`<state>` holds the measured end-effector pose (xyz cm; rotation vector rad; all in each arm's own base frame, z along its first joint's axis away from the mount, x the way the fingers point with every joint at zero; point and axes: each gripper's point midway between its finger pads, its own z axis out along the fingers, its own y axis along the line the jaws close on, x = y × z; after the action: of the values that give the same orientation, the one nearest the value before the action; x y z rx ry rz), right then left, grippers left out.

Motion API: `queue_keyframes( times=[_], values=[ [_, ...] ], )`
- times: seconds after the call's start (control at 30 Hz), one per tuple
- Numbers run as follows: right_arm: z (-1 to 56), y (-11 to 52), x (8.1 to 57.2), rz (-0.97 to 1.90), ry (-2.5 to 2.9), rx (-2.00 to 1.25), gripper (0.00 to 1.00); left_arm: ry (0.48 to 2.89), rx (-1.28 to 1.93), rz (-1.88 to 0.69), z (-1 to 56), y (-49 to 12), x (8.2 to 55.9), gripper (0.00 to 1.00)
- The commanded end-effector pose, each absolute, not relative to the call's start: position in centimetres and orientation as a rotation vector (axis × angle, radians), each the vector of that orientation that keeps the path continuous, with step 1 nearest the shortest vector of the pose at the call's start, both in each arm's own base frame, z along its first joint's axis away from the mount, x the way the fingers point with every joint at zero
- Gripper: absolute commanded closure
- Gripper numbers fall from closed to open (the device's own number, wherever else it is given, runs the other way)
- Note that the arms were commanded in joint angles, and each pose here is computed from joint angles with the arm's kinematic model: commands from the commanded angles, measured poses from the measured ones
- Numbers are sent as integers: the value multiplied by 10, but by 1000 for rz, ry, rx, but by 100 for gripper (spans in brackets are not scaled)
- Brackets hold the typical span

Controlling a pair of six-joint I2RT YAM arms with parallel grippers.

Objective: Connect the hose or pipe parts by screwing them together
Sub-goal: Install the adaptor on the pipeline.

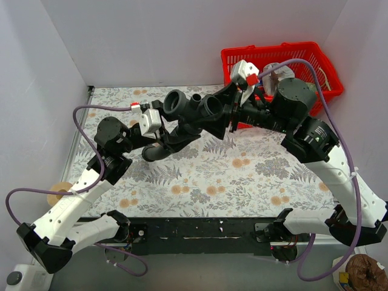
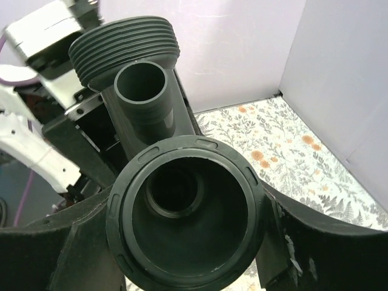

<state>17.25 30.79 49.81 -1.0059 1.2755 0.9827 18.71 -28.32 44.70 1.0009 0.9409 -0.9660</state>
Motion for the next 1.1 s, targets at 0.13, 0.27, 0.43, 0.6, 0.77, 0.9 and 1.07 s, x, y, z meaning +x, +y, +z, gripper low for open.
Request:
queue_keyframes(
  times=[0.13, 0.27, 0.43, 0.6, 0.77, 0.9, 1.07],
  values=[
    [468, 300, 223, 889, 1699, -672, 99, 666, 798, -456, 523, -235, 214, 100],
    [461, 301, 229, 841, 1781, -560, 99, 671, 784, -304, 516, -237, 229, 100],
    [459, 299, 237, 735, 1871, -455, 99, 709, 796, -305, 497, -243, 236, 100],
    [468, 302, 234, 751, 1860, -483, 51, 790, 850, -423, 471, -258, 232, 100],
    [482, 292, 226, 777, 1772, -506, 8, 898, 956, -528, 432, -274, 228, 100],
    [481, 283, 222, 756, 1773, -518, 6, 967, 1049, -607, 406, -286, 220, 100],
    [494, 271, 211, 760, 1700, -555, 5, 1096, 1185, -723, 368, -298, 208, 100]
  ],
)
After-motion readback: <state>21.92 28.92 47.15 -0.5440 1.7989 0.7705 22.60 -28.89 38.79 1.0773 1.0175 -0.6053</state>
